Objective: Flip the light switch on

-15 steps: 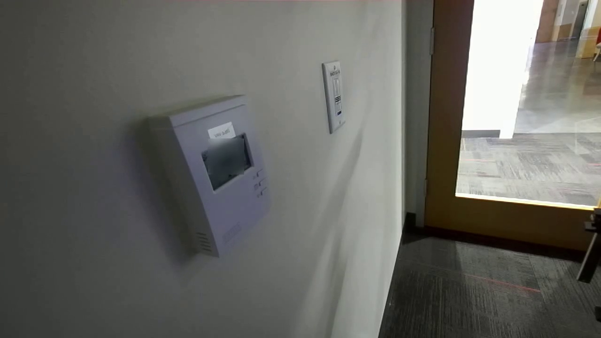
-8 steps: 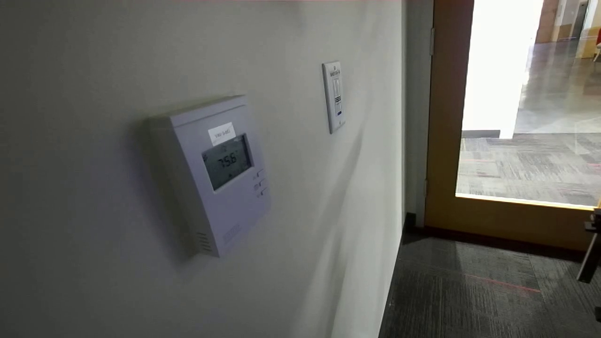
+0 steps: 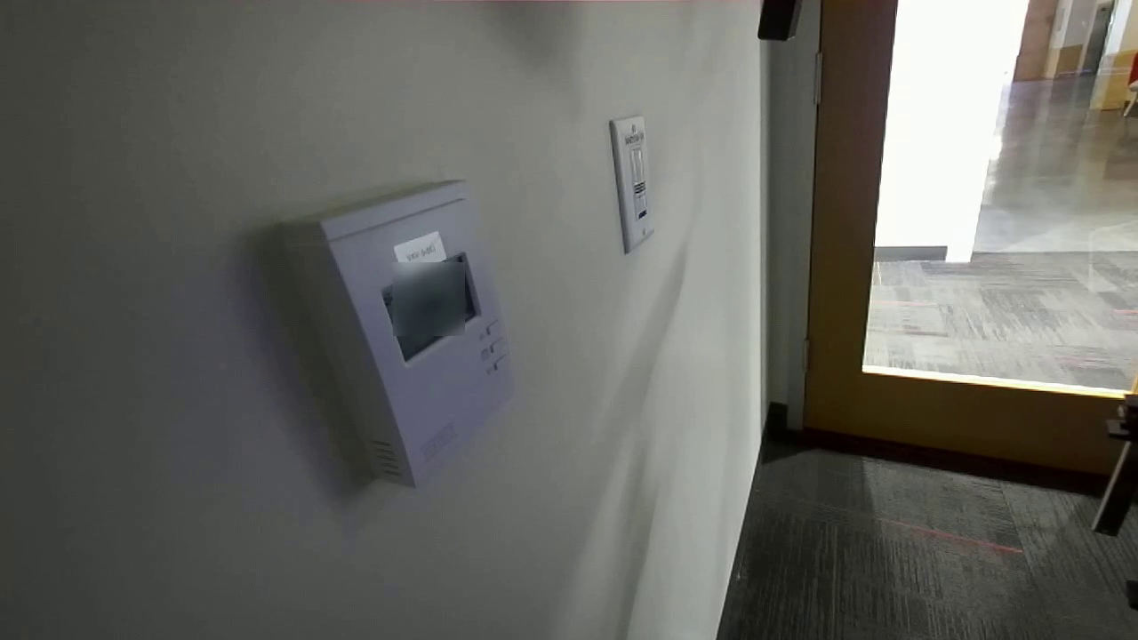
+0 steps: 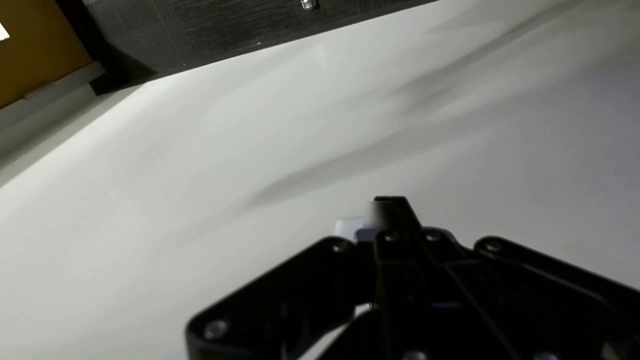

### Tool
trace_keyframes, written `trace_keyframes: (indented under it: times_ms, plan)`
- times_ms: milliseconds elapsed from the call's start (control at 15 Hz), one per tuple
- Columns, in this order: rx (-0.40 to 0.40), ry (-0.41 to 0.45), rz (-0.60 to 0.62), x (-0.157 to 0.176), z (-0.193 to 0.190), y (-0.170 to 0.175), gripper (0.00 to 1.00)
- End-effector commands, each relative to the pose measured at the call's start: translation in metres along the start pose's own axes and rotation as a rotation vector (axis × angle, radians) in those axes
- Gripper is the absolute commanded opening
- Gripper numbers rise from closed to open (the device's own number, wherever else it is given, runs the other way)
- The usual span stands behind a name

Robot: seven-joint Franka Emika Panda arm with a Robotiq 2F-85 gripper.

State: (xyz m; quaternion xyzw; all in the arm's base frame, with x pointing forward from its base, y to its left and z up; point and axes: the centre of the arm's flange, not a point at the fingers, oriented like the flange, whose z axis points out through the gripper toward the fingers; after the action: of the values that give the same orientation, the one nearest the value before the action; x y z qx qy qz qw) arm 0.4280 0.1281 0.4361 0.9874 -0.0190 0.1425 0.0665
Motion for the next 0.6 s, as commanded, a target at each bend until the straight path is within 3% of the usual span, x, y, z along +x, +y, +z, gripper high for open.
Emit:
trace_keyframes:
  times_ms: [0, 267, 533]
  plan:
    - [0.054, -0.005, -0.036, 0.006, 0.016, 0.006, 0.00]
    - [0.181, 0.058, -0.118, 0.014, 0.048, 0.028, 0.00]
    - [0.210, 0.111, -0.143, 0.015, 0.087, 0.040, 0.00]
